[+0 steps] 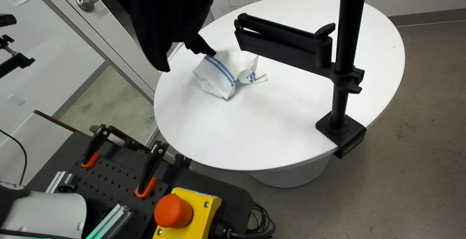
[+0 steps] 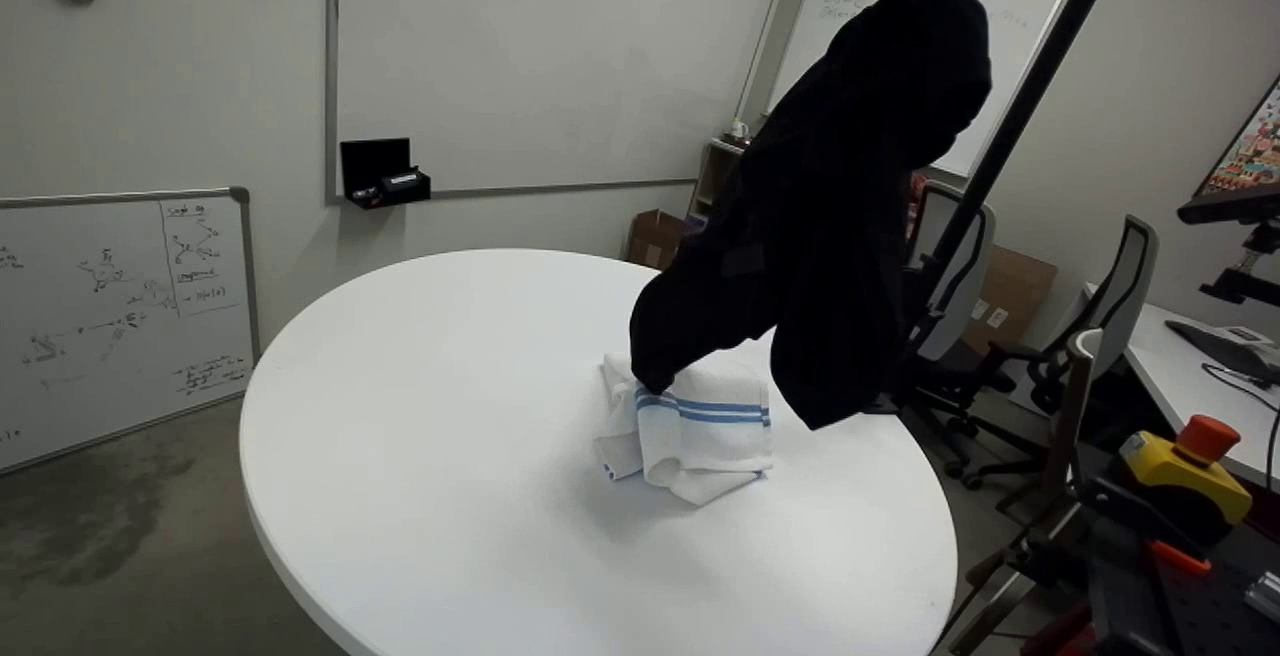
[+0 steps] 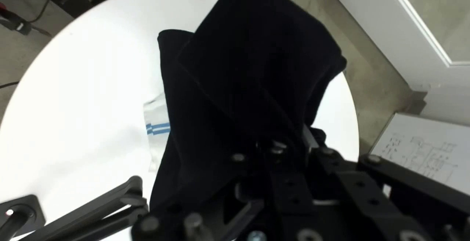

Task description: Put the black t-shirt on the table

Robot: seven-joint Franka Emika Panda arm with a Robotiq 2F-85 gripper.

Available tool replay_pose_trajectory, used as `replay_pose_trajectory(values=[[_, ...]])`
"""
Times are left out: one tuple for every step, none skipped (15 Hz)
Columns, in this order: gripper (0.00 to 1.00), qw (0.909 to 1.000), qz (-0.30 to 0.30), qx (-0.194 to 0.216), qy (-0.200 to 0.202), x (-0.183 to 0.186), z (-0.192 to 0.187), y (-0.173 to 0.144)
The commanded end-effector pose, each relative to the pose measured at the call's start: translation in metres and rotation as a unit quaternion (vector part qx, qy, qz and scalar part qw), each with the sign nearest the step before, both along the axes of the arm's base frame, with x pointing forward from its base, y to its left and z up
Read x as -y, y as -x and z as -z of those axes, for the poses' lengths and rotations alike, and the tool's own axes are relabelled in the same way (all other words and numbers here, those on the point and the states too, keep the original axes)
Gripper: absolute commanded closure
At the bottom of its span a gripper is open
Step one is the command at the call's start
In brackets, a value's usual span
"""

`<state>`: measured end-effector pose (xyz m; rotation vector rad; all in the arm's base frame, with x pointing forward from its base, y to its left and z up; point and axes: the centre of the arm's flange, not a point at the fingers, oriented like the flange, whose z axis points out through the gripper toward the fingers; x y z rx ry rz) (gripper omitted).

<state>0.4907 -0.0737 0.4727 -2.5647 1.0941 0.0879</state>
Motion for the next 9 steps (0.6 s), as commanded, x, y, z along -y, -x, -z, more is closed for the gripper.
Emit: replay_pose_trajectory(values=[[0.97, 0.9958, -0.077, -0.043, -0.022, -0.037, 0.009, 0.009], [0.97, 0.9932, -0.096, -0.061, -0.025, -0.046, 0.016, 0.01], [0.97, 0.9894, -0.117, -0.081, -0.028, -0.058, 0.023, 0.011], [0.97, 0.9849, -0.138, -0.1, -0.031, -0.069, 0.028, 0.013], [0.97, 0.98, -0.158, -0.116, -0.032, -0.081, 0.034, 0.016], [0.97, 0.9753, -0.174, -0.132, -0.031, -0.089, 0.04, 0.018], [0.97, 0.971, -0.187, -0.146, -0.027, -0.099, 0.05, 0.018], [0.97, 0.9673, -0.196, -0.159, -0.022, -0.106, 0.057, 0.018], [0.97, 0.9643, -0.204, -0.168, -0.015, -0.113, 0.067, 0.018]])
